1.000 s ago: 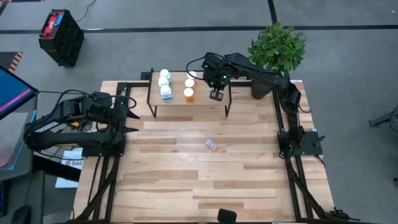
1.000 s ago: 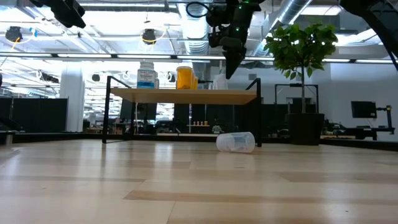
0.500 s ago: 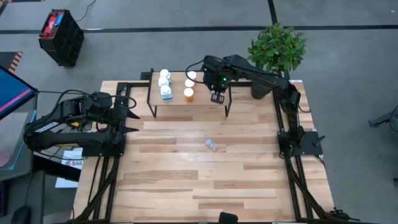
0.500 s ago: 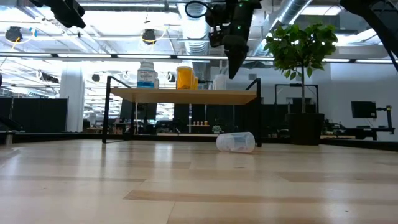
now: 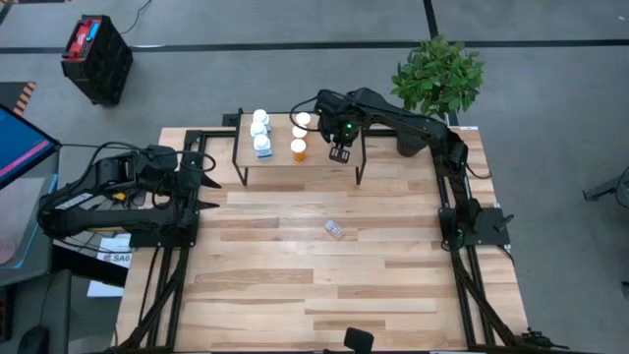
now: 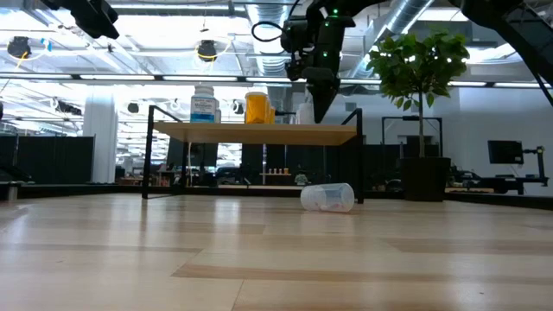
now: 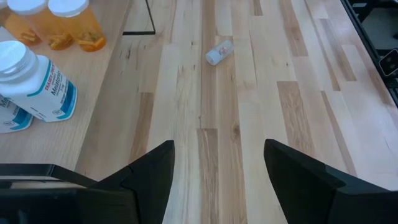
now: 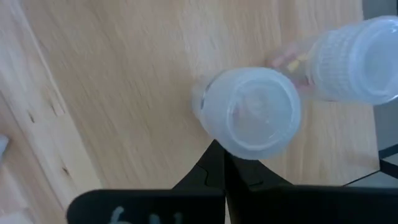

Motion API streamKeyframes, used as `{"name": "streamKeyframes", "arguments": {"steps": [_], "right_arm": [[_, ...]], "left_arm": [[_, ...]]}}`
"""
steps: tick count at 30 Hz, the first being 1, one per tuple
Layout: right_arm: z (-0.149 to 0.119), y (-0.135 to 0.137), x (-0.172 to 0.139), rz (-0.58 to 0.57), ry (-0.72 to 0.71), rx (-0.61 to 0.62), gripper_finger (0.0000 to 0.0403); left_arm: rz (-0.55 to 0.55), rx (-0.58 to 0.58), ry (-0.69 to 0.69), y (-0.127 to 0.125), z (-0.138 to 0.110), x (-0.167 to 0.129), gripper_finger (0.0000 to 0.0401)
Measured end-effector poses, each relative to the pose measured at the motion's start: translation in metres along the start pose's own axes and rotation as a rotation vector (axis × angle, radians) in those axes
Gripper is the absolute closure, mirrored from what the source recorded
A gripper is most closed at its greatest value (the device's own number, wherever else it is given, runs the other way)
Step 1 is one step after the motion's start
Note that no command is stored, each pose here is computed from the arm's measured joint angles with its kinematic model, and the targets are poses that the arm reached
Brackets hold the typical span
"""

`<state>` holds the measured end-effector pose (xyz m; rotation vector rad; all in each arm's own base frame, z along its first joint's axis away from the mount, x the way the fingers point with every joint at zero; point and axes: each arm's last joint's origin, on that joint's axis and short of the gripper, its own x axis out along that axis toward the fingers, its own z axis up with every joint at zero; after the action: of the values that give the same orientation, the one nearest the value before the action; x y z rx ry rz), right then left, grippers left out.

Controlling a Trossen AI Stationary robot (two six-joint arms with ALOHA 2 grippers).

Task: Pick and place medicine bottles onto shelf by color
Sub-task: Adjust the pill bottles on the shelf

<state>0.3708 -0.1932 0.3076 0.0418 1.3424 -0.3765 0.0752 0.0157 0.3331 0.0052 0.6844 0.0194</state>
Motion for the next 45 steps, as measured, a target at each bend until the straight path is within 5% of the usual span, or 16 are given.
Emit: {"name": "streamKeyframes", "arguments": {"steps": [14,21,36,45], "right_arm": [[0.007,-0.001,-0.001,-0.016,-0.065,0.004,0.039],[-0.001,0.007,-0.001,0.009,0.029,0.012,0.039],[-0.013,0.101,-0.02,0.087,0.193,-0.252,0.0391],[-0.022,0.13,-0.05,0.145,0.12,-0.337,0.0391]], "left_arm": [[0.0,0.002,0.0,0.0,0.0,0.0,0.0168],[0.0,-0.003,0.0,0.0,0.0,0.0,0.0168],[0.006,-0.013,0.0,0.0,0.0,0.0,0.0168],[0.339,-0.121,0.087,0.016,0.011,0.019,0.0168]]}}
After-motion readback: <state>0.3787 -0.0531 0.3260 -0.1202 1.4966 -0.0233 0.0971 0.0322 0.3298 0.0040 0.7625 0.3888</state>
